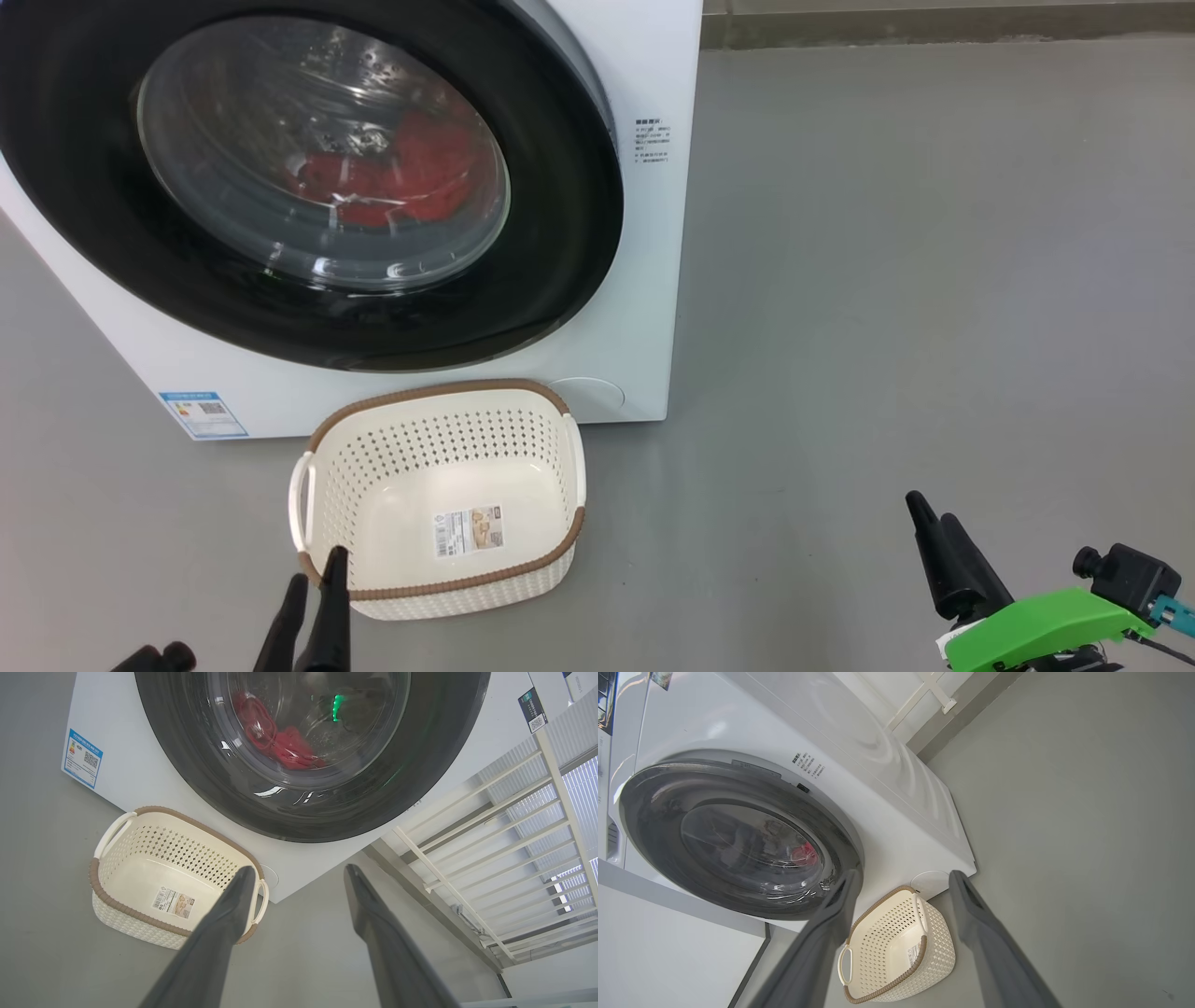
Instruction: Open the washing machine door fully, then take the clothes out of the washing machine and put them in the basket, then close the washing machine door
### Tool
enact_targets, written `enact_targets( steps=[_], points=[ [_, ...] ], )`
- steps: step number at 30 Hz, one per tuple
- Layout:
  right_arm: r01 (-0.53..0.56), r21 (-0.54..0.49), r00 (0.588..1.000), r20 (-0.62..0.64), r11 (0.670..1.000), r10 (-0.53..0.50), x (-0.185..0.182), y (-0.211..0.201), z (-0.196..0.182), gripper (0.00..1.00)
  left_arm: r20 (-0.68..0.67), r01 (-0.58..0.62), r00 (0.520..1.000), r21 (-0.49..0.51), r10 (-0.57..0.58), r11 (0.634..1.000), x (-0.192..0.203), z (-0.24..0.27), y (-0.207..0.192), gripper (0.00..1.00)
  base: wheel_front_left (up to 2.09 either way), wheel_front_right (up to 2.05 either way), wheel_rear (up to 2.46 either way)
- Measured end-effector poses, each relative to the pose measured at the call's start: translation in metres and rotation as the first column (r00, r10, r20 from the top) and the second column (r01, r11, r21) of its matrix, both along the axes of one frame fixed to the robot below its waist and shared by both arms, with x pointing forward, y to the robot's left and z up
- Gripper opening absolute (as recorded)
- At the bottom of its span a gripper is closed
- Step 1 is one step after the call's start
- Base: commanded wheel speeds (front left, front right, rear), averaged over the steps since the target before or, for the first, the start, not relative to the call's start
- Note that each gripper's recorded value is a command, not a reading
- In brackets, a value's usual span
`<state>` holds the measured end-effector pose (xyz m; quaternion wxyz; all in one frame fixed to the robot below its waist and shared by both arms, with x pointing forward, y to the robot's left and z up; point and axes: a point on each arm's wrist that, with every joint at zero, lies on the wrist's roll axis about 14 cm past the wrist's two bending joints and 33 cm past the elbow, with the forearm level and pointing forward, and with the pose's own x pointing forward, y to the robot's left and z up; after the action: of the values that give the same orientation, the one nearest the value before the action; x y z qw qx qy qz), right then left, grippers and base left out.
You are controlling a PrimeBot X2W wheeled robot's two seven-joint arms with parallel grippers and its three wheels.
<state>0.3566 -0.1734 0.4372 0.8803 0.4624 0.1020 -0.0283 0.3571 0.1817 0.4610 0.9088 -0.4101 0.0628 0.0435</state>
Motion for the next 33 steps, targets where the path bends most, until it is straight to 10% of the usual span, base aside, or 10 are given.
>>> enact_targets(
  steps=[33],
  points=[
    [-0.079, -0.323, 0.993, 0.061, 0.943, 0.104, 0.001, 0.009, 0.007, 1.00, 0.032, 0.043, 0.998, 0.396, -0.060, 0.917, -0.005, 0.005, -0.004, 1.00, 0.00, 0.00, 0.00]
  ],
)
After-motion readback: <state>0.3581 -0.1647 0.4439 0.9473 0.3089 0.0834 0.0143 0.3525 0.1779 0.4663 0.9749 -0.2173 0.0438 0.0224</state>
